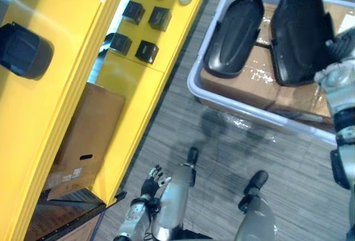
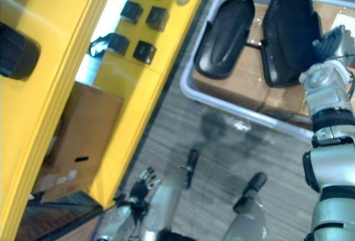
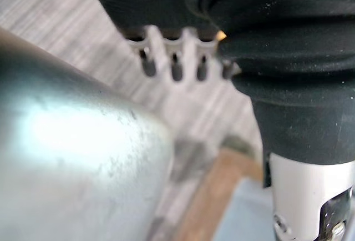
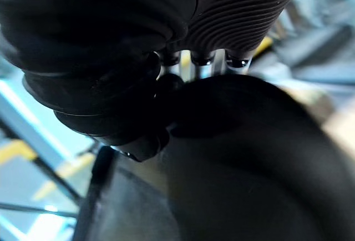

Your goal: Walk over and take plastic housings, then place them on the shelf

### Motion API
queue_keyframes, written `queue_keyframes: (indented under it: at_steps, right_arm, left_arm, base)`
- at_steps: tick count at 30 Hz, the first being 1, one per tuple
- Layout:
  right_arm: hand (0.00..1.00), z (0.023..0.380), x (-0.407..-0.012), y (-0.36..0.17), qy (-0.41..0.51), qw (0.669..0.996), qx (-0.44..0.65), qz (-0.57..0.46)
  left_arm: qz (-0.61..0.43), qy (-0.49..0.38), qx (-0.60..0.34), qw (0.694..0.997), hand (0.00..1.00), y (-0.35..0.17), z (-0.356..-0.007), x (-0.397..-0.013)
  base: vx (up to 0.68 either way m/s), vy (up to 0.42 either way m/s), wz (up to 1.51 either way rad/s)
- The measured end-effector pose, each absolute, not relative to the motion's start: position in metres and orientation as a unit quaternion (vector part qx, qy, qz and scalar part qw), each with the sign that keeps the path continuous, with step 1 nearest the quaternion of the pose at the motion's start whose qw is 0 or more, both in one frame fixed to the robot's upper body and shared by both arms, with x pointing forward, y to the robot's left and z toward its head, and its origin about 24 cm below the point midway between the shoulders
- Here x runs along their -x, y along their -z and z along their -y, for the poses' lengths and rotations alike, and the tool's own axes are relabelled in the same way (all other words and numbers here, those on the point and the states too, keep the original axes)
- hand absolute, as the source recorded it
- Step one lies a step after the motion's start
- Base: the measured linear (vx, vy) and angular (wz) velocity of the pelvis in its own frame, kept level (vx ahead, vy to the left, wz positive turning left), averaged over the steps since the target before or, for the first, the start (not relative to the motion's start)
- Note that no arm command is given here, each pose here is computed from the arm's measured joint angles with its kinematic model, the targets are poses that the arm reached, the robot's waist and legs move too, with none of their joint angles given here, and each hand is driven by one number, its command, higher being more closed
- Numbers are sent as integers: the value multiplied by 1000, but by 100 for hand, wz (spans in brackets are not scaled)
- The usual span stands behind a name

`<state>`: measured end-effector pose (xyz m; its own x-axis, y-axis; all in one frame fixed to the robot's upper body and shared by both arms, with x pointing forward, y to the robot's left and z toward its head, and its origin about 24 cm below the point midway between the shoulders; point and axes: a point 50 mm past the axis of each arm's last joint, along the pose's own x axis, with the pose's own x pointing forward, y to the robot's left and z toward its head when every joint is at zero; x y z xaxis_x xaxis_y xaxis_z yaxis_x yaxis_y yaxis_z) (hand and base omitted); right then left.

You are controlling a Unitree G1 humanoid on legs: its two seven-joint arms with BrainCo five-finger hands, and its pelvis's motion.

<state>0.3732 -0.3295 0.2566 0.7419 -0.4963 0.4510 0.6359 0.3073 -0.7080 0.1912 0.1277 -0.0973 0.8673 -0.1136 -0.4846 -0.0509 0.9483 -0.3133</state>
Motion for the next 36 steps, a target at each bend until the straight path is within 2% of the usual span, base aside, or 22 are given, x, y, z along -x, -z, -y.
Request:
queue_keyframes:
  at_steps: [7, 15, 22, 26, 28, 33, 36]
  right_arm:
    - [100, 312, -377, -259, 341, 800, 481, 111]
    - [100, 291, -383, -252, 333, 806, 467, 146]
    - [100, 253, -394, -236, 325, 825, 430, 171]
    - [100, 231, -396, -237, 332, 830, 399, 202]
    - [100, 217, -394, -249, 335, 827, 379, 247]
    - [100, 181, -388, -287, 318, 815, 337, 348]
    - [100, 162, -382, -301, 297, 809, 320, 394]
  left_arm:
    - [-165, -49, 176, 969, 0, 57, -130, -217]
    - [-8, -92, 84, 992, 0, -14, -130, -250]
    - [82, -150, -19, 985, 0, -66, -124, -291]
    - [144, -129, -29, 981, 0, -103, -126, -312]
    - [160, -88, -12, 983, 0, -119, -117, -321]
    - [118, 14, 34, 992, 0, -137, -86, -344]
    - [78, 19, 50, 995, 0, -146, -81, -365]
  base:
    - [10, -4, -1]
    - [7, -4, 1]
    - [-17, -12, -1]
    - [-17, -10, -18]
    - [-16, -8, -10]
    - [-23, 6, -30]
    - [-28, -2, -31]
